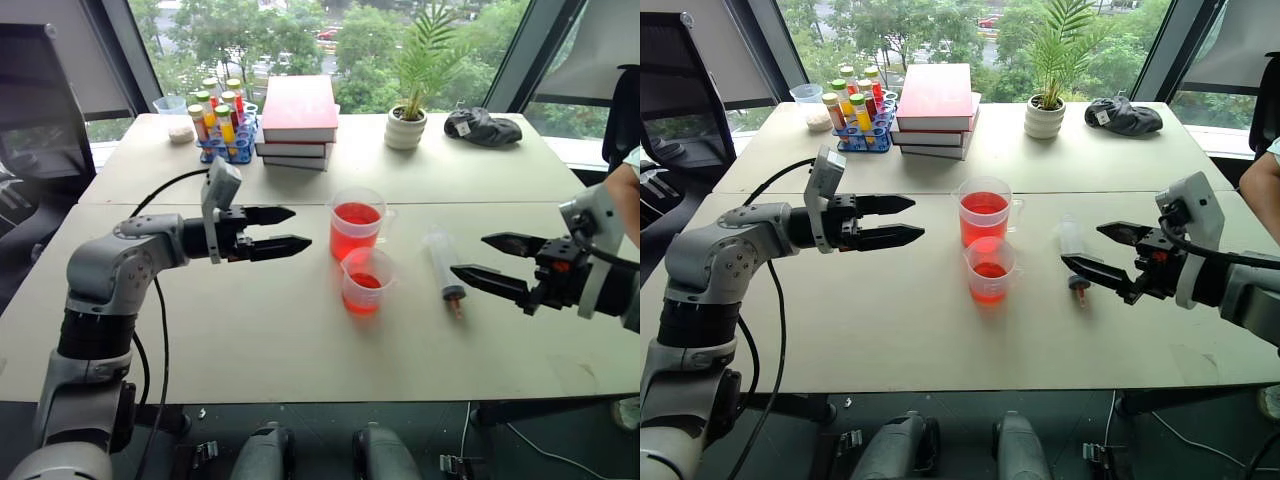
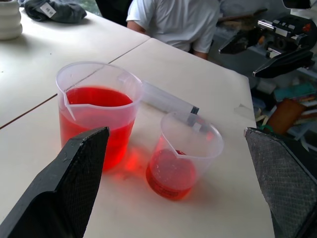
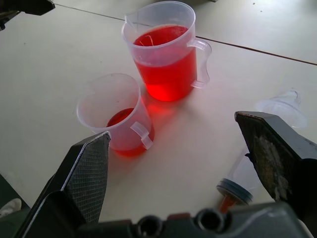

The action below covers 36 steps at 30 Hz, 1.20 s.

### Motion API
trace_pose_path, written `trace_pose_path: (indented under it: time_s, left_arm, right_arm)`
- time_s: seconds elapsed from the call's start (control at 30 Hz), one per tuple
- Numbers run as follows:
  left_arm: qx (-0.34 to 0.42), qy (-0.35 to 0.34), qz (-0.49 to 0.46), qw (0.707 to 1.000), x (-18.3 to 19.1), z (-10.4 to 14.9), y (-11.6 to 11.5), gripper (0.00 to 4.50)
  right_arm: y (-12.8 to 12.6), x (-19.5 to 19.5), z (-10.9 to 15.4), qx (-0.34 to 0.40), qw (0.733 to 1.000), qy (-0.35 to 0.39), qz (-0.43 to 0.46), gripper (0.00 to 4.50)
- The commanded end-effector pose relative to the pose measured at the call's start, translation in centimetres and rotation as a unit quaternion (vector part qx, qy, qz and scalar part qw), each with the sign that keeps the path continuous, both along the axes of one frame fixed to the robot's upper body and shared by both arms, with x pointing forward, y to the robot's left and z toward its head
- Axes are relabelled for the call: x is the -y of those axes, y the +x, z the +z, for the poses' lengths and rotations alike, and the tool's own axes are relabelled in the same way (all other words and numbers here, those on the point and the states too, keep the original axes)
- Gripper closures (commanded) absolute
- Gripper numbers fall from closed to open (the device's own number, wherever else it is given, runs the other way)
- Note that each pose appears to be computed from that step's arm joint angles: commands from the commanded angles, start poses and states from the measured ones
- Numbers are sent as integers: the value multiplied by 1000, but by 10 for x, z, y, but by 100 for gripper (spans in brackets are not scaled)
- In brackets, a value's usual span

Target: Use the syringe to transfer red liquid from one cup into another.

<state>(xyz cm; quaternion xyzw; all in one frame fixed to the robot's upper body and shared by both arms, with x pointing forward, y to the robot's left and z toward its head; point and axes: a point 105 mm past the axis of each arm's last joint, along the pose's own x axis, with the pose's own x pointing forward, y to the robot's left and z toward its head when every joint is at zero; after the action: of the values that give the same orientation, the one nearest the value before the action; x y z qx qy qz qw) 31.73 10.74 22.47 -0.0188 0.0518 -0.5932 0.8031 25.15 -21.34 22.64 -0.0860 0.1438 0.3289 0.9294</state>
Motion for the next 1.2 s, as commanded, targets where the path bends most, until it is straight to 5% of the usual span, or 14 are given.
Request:
trace_pose_path:
  time_s: [0.03,0.7,1.2]
  left_arm:
    - [33,-5,-19,999,9,11,-2,0]
    - [38,-24,-32,998,14,10,2,0]
    - [42,-16,-42,998,24,1,8,0]
  right_arm:
    - [-1,6,12,30,999,-5,-9,8]
    - [20,32,-4,-9,996,-21,-83,8]
    - [81,32,-32,-164,975,-36,-149,8]
